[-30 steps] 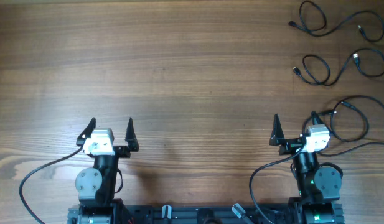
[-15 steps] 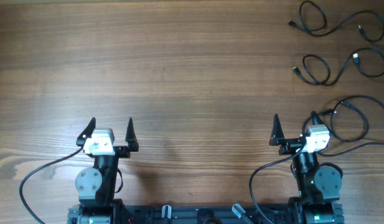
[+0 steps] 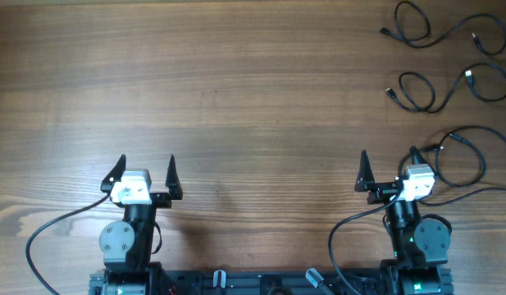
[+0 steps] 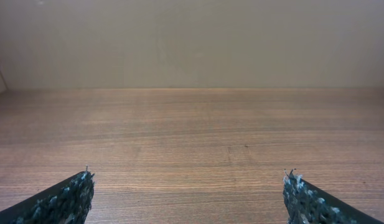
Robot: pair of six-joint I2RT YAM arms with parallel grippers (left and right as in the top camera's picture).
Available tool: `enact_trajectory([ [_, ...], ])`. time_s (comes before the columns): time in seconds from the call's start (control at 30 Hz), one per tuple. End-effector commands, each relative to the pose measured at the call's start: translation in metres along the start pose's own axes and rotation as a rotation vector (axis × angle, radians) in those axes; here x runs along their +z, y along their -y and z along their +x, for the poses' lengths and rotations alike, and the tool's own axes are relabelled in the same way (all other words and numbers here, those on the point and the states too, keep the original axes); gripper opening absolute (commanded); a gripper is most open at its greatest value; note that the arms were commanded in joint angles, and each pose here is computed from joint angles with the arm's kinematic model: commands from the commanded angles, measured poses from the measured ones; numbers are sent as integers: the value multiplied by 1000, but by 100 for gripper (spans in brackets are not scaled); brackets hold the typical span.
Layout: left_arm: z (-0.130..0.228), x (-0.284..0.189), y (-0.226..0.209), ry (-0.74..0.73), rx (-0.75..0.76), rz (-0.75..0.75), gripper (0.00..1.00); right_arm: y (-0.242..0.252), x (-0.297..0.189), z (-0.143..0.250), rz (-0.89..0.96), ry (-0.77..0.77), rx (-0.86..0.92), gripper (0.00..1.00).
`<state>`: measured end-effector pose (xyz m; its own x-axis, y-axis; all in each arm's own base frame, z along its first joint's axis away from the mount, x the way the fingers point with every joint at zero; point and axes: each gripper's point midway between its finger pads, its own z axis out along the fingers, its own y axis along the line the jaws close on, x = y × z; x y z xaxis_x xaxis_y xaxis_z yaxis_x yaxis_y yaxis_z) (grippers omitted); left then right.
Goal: Untangle cables
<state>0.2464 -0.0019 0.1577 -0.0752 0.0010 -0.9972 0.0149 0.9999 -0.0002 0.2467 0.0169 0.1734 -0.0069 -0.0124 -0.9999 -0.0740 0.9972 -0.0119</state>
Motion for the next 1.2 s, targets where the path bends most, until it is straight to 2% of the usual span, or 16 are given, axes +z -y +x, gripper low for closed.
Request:
enact_trajectory([
  [0.0, 1, 0, -3, 0, 12, -13, 100, 0, -1, -2, 0, 11, 13, 100],
  [1.17, 1, 0, -3, 0, 11, -13, 100, 1, -1, -1, 4, 8, -14, 100],
])
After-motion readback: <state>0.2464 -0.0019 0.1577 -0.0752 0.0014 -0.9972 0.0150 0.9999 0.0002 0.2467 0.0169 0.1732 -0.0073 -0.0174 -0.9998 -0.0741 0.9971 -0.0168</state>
